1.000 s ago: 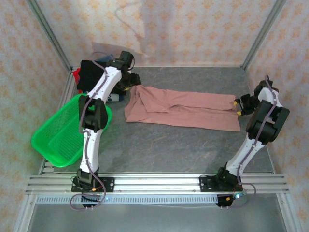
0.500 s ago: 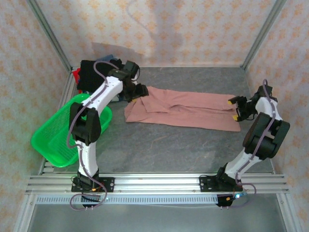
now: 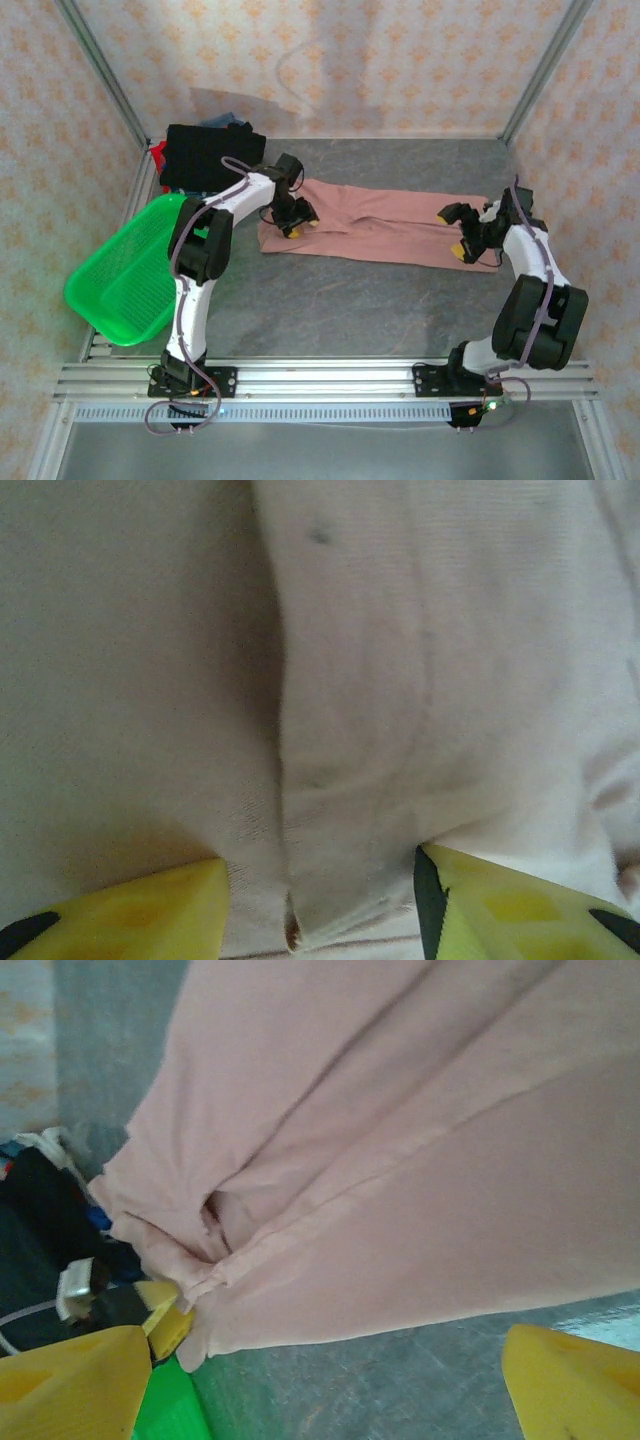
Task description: Fold and stack the t-shirts
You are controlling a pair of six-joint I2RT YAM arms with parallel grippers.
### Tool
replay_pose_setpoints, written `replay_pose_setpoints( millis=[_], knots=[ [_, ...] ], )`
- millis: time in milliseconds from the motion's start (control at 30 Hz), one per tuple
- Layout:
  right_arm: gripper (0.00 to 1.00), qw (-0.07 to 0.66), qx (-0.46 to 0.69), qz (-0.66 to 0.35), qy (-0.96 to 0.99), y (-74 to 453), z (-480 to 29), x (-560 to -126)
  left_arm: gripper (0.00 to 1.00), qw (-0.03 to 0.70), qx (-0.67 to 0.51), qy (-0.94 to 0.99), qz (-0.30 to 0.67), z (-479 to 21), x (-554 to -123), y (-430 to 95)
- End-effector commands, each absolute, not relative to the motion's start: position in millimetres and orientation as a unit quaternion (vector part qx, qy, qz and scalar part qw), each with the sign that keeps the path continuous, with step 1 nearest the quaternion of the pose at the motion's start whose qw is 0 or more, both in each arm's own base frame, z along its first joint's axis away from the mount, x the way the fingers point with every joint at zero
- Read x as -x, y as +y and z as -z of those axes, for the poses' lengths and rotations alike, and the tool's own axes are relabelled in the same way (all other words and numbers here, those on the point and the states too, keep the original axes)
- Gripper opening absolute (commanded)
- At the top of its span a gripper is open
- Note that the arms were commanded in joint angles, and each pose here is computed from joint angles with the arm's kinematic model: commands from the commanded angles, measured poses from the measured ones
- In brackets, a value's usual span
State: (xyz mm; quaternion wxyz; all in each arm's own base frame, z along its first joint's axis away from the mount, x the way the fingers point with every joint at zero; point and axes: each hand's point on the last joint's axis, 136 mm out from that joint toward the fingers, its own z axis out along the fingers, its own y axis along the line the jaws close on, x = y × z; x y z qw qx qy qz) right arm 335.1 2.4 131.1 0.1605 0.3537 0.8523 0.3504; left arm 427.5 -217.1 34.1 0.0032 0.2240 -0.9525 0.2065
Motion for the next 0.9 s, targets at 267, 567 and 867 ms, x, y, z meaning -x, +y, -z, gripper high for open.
replay_pose_setpoints(
  millis=[267, 567, 867],
  knots=[
    [0.92, 0.182, -0.337, -0.359, 0.851, 3.9, -144.2, -342.3, 0.38, -0.006, -0.243, -0.94, -0.24, -44.8, -441.2, -235.1],
    [0.93, 0.179, -0.336, -0.36, 0.852, 3.0, -143.3, -345.4, 0.13, -0.007, -0.235, -0.94, -0.247, -50.3, -446.7, -240.8],
    [0.94, 0.176, -0.334, -0.361, 0.853, 4.3, -137.3, -343.7, 0.0, -0.033, -0.221, -0.938, -0.265, -65.0, -478.4, -253.3]
  ],
)
